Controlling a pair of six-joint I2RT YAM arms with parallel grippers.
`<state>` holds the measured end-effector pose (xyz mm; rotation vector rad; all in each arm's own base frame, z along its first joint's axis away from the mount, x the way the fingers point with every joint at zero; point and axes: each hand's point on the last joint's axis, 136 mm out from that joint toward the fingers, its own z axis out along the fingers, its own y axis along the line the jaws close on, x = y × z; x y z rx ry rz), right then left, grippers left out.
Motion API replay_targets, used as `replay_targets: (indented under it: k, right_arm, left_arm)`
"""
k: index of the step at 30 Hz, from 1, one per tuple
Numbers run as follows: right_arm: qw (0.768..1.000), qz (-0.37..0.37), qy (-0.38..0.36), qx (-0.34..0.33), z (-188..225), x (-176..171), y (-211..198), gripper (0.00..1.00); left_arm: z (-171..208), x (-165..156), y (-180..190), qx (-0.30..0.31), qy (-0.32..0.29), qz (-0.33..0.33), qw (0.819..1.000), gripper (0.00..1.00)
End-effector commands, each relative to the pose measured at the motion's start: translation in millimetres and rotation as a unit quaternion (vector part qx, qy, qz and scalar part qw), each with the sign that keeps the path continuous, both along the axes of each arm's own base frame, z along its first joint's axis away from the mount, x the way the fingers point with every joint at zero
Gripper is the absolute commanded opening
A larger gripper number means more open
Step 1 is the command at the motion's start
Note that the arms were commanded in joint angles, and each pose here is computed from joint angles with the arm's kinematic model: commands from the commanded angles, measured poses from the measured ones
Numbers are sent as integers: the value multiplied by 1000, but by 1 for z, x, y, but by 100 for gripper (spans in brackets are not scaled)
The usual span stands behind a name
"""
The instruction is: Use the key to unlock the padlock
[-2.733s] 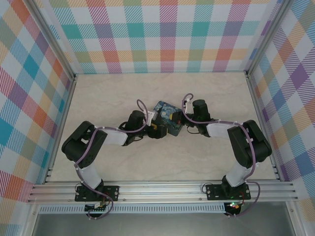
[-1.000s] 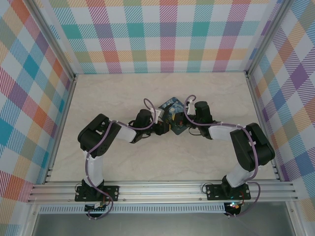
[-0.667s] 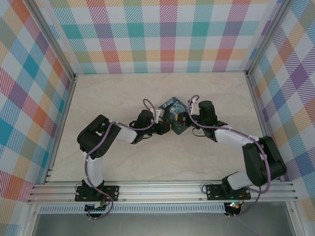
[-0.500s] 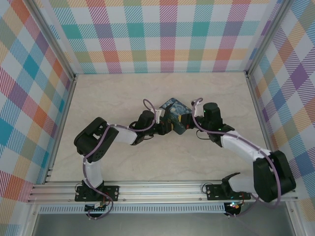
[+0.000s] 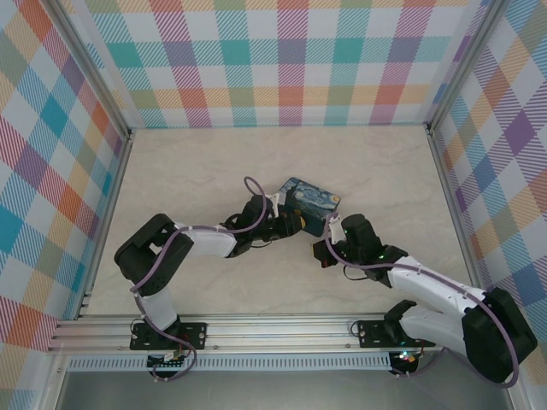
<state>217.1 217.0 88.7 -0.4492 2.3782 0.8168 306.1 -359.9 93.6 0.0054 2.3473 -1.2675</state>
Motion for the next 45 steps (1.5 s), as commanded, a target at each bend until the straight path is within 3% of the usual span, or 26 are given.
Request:
replay_targets:
  k: [1, 8, 26, 45]
  right_arm:
    - [999, -2, -21, -30, -7, 8, -3, 4]
    - [998, 10, -36, -54, -10, 18, 0, 4]
    - [995, 19, -92, -41, 11, 36, 11, 4]
    - [995, 19, -94, -41, 11, 45, 18, 4]
  left_arm:
    - [29, -4, -7, -35, 1, 7, 999, 11]
    - [32, -11, -8, -43, 23, 12, 999, 7]
    - [36, -17, -9, -43, 37, 17, 998, 2]
    - [36, -17, -8, -45, 39, 19, 998, 0]
